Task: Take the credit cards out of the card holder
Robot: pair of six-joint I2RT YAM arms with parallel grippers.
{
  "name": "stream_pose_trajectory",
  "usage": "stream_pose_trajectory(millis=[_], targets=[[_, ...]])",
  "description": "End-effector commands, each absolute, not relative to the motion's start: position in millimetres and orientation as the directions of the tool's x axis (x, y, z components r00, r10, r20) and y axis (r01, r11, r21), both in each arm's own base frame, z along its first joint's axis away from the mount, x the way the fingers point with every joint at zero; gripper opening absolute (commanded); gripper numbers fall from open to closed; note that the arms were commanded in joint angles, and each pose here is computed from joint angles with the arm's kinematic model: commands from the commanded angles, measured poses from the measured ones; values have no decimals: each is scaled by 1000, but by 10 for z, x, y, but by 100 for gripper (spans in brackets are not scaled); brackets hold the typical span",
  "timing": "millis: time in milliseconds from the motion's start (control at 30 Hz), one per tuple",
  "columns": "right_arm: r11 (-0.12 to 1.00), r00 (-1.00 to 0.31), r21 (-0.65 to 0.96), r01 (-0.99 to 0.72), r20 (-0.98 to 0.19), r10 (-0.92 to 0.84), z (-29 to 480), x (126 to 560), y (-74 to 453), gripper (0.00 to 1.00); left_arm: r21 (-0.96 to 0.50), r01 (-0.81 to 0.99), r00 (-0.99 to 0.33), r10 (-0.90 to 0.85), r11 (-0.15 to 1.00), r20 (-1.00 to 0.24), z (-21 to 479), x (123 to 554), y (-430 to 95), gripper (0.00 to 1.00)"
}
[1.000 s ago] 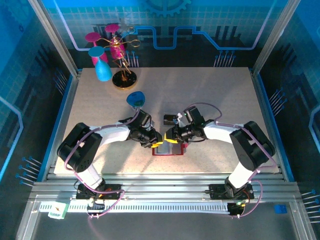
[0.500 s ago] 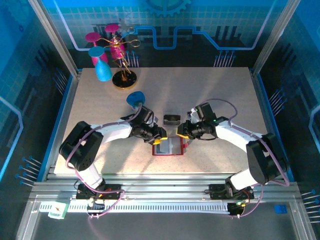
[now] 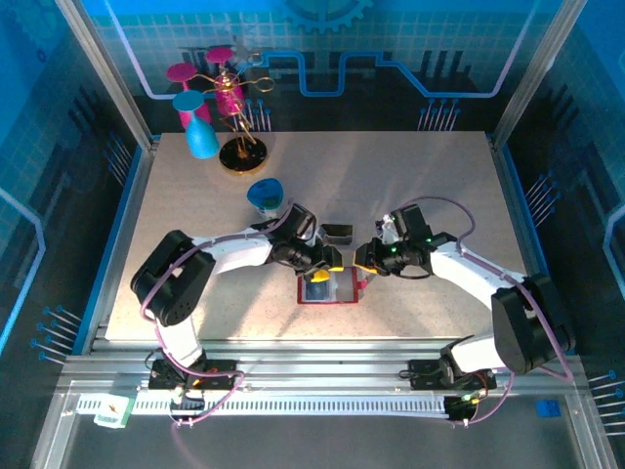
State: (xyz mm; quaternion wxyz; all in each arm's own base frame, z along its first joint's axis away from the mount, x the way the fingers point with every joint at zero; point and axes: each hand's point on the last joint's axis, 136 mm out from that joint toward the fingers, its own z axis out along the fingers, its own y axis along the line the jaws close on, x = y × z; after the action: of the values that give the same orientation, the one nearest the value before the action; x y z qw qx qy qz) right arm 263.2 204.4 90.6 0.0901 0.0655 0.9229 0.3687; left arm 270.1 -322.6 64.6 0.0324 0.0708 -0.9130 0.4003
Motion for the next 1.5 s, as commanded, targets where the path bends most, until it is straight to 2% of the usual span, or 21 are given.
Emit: stream_pose_trajectory(millis=[0,233,1033,1467], targets=[[727,-970,683,63,-130,206,918,2606,1952,30,-731,-144,-988,-58,667,142,657,2645,-3328,54],[726,-963,686,59,-152,222,972,2612,1897,30,-723,-147,-985,-35,675,167,574,2625,-3404,57],[710,-957,699,83,-143,252,964,2622,1767,33,-638,-160,-970,1,753,243,347,2587,-3528,59],[697,-960,711,90,-124,249,942,2606,1777,33,-637,-128,-984,-15,760,179,459,2670,-3500,59]])
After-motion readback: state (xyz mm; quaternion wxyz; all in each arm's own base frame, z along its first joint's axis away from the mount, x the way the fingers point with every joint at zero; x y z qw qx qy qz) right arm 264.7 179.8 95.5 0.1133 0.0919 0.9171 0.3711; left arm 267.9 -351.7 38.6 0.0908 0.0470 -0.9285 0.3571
